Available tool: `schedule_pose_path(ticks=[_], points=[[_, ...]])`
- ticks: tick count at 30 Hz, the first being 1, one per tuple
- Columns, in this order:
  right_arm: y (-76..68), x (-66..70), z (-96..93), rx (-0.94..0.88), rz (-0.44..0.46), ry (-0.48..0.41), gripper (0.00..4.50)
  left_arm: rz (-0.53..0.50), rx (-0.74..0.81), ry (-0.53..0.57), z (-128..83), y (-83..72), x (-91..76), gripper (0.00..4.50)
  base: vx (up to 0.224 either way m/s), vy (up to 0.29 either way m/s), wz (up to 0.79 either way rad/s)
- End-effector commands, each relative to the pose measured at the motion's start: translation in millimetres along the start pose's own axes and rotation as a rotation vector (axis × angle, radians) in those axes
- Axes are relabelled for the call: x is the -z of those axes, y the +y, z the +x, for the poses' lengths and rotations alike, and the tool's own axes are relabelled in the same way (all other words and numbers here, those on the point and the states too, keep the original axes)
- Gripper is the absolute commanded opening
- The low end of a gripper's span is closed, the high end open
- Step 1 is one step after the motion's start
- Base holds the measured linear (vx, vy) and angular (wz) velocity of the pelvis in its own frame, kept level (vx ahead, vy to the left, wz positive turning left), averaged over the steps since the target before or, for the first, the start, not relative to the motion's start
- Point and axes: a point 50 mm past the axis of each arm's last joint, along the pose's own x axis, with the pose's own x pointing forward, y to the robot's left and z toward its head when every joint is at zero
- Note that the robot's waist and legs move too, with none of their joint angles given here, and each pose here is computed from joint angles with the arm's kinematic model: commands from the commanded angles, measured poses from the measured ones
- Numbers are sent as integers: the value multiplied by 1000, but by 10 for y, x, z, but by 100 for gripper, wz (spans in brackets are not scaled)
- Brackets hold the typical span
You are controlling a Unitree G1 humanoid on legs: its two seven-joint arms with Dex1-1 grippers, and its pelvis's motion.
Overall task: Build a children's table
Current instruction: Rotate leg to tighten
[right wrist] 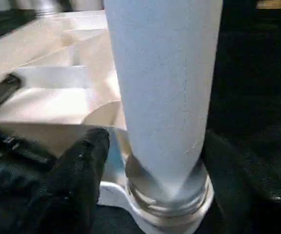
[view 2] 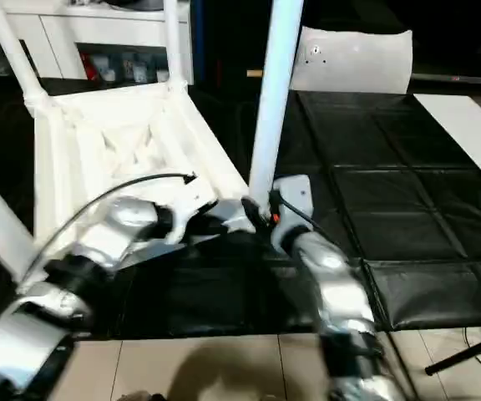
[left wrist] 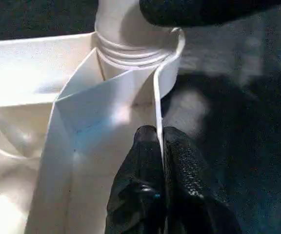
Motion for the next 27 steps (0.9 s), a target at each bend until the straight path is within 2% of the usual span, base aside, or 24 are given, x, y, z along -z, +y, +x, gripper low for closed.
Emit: schedule_pose_path(ticks=[1, 3, 4, 6, 11, 15, 16, 19, 21, 24, 25, 27], points=[[91, -86, -1, -121, -35, -28, 359, 93, 125, -58, 33, -98, -135, 0, 0, 0, 0], [63, -99, -57, -182, -73, -19, 378, 119, 167, -51, -17, -109, -103, 0, 0, 0, 0], [35, -90, -130, -280, -149, 19, 391, 155, 222, -25, -90, -112, -51, 0, 0, 0, 0], [11, -80, -185, -351, -195, 53, 404, 186, 271, -15, -146, -114, -24, 0, 0, 0, 0], [-33, -98, -244, -463, -226, 90, 446, 208, 380, 0, -245, -134, 8, 0, 0, 0, 0], [-18, -108, -287, -577, -226, 109, 446, 239, 469, 16, -304, -161, 21, 0, 0, 0, 0], [-14, -107, -298, -608, -223, 112, 422, 247, 490, 22, -314, -167, 25, 0, 0, 0, 0], [-3, -103, -316, -673, -219, 117, 413, 262, 545, 41, -335, -187, 36, 0, 0, 0, 0], [11, -95, -321, -708, -209, 124, 379, 270, 575, 53, -340, -205, 41, 0, 0, 0, 0], [28, -85, -324, -743, -212, 136, 369, 278, 592, 56, -337, -221, 38, 0, 0, 0, 0], [40, -75, -329, -766, -214, 146, 349, 281, 598, 54, -332, -228, 33, 0, 0, 0, 0], [46, -70, -331, -775, -216, 150, 337, 282, 600, 53, -330, -231, 32, 0, 0, 0, 0]])
